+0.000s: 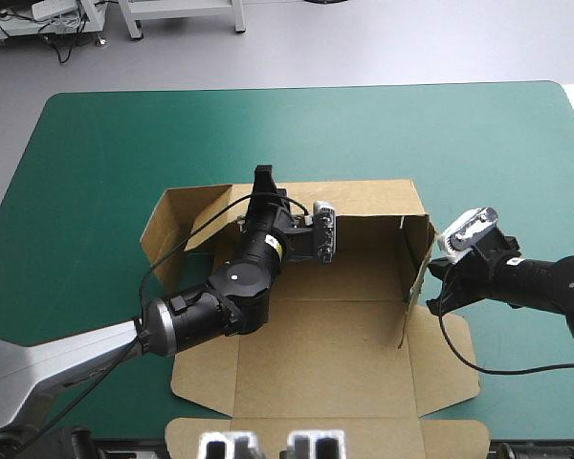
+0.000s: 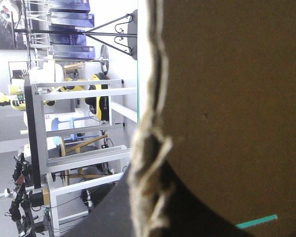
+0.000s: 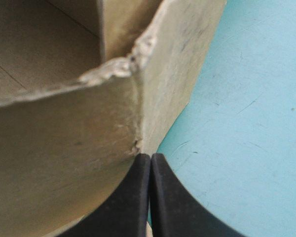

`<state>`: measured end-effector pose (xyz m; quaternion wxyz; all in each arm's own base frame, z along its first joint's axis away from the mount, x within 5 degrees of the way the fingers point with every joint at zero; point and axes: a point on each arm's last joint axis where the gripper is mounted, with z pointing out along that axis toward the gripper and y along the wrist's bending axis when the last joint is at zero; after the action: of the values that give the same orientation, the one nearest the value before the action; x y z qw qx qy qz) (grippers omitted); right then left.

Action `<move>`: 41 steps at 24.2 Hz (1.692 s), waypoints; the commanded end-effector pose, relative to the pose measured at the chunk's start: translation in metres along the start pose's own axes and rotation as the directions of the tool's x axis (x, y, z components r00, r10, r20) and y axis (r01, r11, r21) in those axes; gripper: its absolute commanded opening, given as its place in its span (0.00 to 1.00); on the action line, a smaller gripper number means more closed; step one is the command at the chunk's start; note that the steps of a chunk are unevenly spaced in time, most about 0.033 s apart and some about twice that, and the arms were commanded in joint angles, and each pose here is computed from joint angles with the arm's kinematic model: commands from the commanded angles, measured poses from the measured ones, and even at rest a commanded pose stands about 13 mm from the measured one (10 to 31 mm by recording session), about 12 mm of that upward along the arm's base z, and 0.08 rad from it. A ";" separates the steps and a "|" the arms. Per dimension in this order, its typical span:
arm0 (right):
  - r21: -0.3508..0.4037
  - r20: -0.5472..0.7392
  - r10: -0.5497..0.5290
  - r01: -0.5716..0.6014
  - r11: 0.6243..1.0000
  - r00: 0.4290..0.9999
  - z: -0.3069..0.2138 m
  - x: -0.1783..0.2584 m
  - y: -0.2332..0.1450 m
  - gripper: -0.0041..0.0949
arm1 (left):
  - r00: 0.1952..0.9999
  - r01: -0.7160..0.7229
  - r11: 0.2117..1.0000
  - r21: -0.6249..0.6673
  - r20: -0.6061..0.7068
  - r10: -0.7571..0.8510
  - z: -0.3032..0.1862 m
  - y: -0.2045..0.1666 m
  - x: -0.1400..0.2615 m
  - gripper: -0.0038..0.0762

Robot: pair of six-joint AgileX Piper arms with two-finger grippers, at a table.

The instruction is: Fold the box

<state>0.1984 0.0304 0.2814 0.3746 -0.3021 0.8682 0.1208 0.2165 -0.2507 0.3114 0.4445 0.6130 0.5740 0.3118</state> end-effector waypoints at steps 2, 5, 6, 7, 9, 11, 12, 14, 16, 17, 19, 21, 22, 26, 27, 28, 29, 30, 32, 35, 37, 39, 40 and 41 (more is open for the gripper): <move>0.046 0.029 -0.045 0.044 0.998 0.999 -0.006 -0.006 -0.002 0.11 | 0.999 0.037 0.998 -0.055 0.028 -0.036 -0.012 0.017 0.000 0.03; 0.075 0.014 -0.079 0.078 0.994 0.997 -0.007 -0.005 -0.004 0.30 | 0.999 0.037 0.998 -0.055 0.028 -0.036 -0.012 0.017 0.000 0.03; 0.074 0.014 -0.115 0.113 0.991 0.993 -0.007 -0.005 -0.004 0.40 | 0.999 0.037 0.998 -0.055 0.028 -0.036 -0.012 0.017 0.000 0.03; 0.072 0.020 -0.127 0.126 0.989 0.992 -0.007 -0.006 -0.004 0.44 | 0.999 0.037 0.998 -0.055 0.028 -0.036 -0.012 0.017 0.000 0.03; 0.080 0.052 -0.161 0.156 0.984 0.986 -0.007 -0.009 -0.004 0.48 | 0.999 0.037 0.998 -0.055 0.028 -0.036 -0.012 0.017 0.000 0.03; 0.073 0.099 -0.151 0.145 0.987 0.983 -0.004 -0.013 -0.005 0.48 | 0.999 0.037 0.998 -0.055 0.028 -0.036 -0.012 0.017 0.000 0.03; 0.052 0.118 -0.146 0.140 0.989 0.982 0.001 -0.015 -0.006 0.48 | 0.999 0.037 0.998 -0.055 0.028 -0.036 -0.012 0.017 0.000 0.03; -0.005 0.132 -0.114 0.116 0.993 0.985 0.011 -0.015 -0.007 0.48 | 0.999 0.037 0.998 -0.055 0.026 -0.036 -0.012 0.017 0.000 0.03; -0.089 0.142 -0.066 0.079 0.993 0.988 0.022 -0.015 -0.007 0.48 | 0.999 0.037 0.998 -0.056 0.025 -0.036 -0.012 0.017 0.000 0.03; -0.125 0.152 -0.051 0.070 0.990 0.987 0.026 -0.016 -0.007 0.48 | 0.999 0.037 0.998 -0.056 0.025 -0.036 -0.012 0.017 0.000 0.03; -0.169 0.194 -0.042 0.075 0.983 0.980 0.030 -0.019 -0.005 0.48 | 0.999 0.037 0.998 -0.056 0.025 -0.036 -0.012 0.017 0.000 0.03; -0.175 0.223 -0.023 0.063 0.983 0.975 0.029 -0.021 -0.005 0.48 | 0.999 0.037 0.998 -0.056 0.025 -0.036 -0.012 0.017 0.000 0.03; -0.177 0.240 -0.010 0.053 0.983 0.971 0.029 -0.023 -0.005 0.48 | 0.999 0.037 0.998 -0.056 0.025 -0.036 -0.012 0.017 0.000 0.03; -0.173 0.287 0.051 0.000 0.985 0.957 0.028 -0.028 -0.007 0.48 | 0.999 0.037 0.998 -0.056 0.025 -0.036 -0.012 0.017 0.000 0.03; -0.168 0.296 0.057 -0.006 0.986 0.953 0.029 -0.029 -0.008 0.48 | 0.999 0.037 0.998 -0.056 0.025 -0.036 -0.012 0.017 0.000 0.03; -0.163 0.305 0.060 -0.010 0.987 0.950 0.029 -0.030 -0.009 0.48 | 0.999 0.037 0.998 -0.055 0.027 -0.036 -0.012 0.017 0.000 0.03; -0.151 0.311 0.057 -0.010 0.988 0.949 0.029 -0.031 -0.010 0.48 | 0.999 0.034 0.998 -0.055 0.027 -0.033 -0.012 0.017 0.000 0.03; -0.138 0.316 0.057 -0.013 0.990 0.947 0.029 -0.031 -0.011 0.48 | 0.999 0.034 0.998 -0.055 0.027 -0.033 -0.012 0.017 0.000 0.03; -0.105 0.327 0.056 -0.023 0.994 0.944 0.029 -0.032 -0.014 0.48 | 0.999 0.034 0.998 -0.055 0.027 -0.033 -0.012 0.017 0.000 0.03; -0.070 0.341 0.041 -0.018 0.997 0.939 0.029 -0.033 -0.017 0.41 | 0.999 0.034 0.998 -0.054 0.032 -0.032 -0.012 0.017 -0.001 0.03; -0.058 0.346 0.032 -0.013 0.998 0.938 0.029 -0.033 -0.018 0.28 | 0.999 0.034 0.998 -0.053 0.040 -0.032 -0.012 0.016 -0.001 0.03; -0.054 0.346 0.032 -0.014 0.998 0.938 0.029 -0.033 -0.018 0.13 | 0.999 0.034 0.998 -0.052 0.042 -0.032 -0.012 0.016 -0.002 0.03; -0.050 0.345 0.032 -0.016 0.999 0.938 0.029 -0.033 -0.019 0.01 | 0.999 0.034 0.998 -0.052 0.042 -0.032 -0.012 0.016 -0.002 0.03; -0.051 0.346 0.039 -0.023 0.998 0.938 0.029 -0.033 -0.019 0.03 | 0.999 0.034 0.998 -0.052 0.042 -0.032 -0.012 0.016 -0.002 0.03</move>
<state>0.2425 0.0422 0.2700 0.4817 -0.2879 0.8050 0.1923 0.2168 -0.2502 0.3109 0.4427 0.6097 0.5776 0.3141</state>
